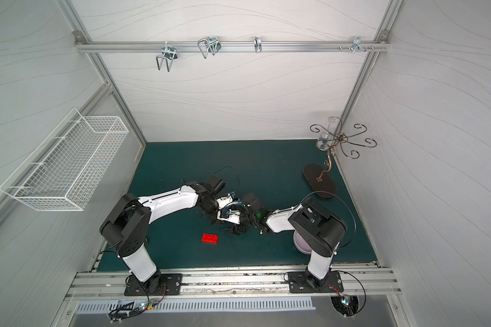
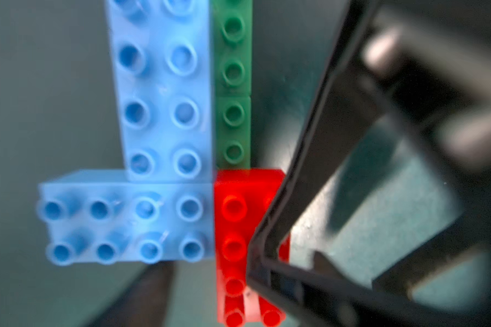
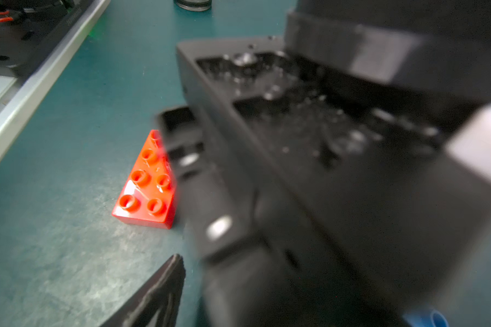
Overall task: Assemble a small pinwheel with lego
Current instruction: Assemble the lego brick with the lego brick, then pick up the lego brick from the center of the board, then assemble the lego brick with the lego brick.
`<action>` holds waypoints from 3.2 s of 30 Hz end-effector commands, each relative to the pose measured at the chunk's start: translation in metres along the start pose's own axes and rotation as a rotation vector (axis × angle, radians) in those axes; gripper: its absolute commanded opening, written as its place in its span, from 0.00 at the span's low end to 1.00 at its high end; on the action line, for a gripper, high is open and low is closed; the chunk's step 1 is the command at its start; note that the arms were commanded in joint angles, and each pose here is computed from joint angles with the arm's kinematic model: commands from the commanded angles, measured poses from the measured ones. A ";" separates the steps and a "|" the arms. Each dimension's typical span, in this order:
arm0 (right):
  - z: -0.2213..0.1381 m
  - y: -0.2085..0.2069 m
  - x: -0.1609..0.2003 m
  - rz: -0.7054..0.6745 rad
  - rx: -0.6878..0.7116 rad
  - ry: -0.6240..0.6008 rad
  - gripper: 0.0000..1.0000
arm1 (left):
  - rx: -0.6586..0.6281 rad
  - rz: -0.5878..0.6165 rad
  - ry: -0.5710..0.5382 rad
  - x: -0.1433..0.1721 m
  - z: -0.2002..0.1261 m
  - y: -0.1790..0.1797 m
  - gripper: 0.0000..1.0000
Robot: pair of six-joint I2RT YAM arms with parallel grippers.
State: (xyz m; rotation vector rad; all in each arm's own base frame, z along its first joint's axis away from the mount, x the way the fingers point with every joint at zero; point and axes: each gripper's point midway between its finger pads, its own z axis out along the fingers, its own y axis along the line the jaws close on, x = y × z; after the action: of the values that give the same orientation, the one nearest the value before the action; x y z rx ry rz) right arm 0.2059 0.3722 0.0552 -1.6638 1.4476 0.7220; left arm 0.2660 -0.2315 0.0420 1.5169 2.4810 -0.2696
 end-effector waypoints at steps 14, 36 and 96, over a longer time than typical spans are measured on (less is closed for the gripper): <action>-0.038 0.002 -0.049 0.148 -0.003 -0.061 0.83 | -0.054 -0.459 -0.477 -0.004 -0.133 0.042 1.00; -0.013 0.074 -0.044 0.223 -0.197 0.186 0.75 | 0.297 -1.545 -0.517 0.093 -0.085 0.015 0.84; -0.084 0.000 0.002 0.559 0.443 0.431 0.18 | 0.228 -1.232 -0.436 0.021 -0.073 0.028 1.00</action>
State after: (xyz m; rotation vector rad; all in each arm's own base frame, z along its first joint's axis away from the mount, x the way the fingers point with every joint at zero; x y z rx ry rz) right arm 0.1854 0.3364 0.1290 -1.2245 2.0480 0.4669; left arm 0.2575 -0.1798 0.1139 -0.2248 2.6618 -0.9967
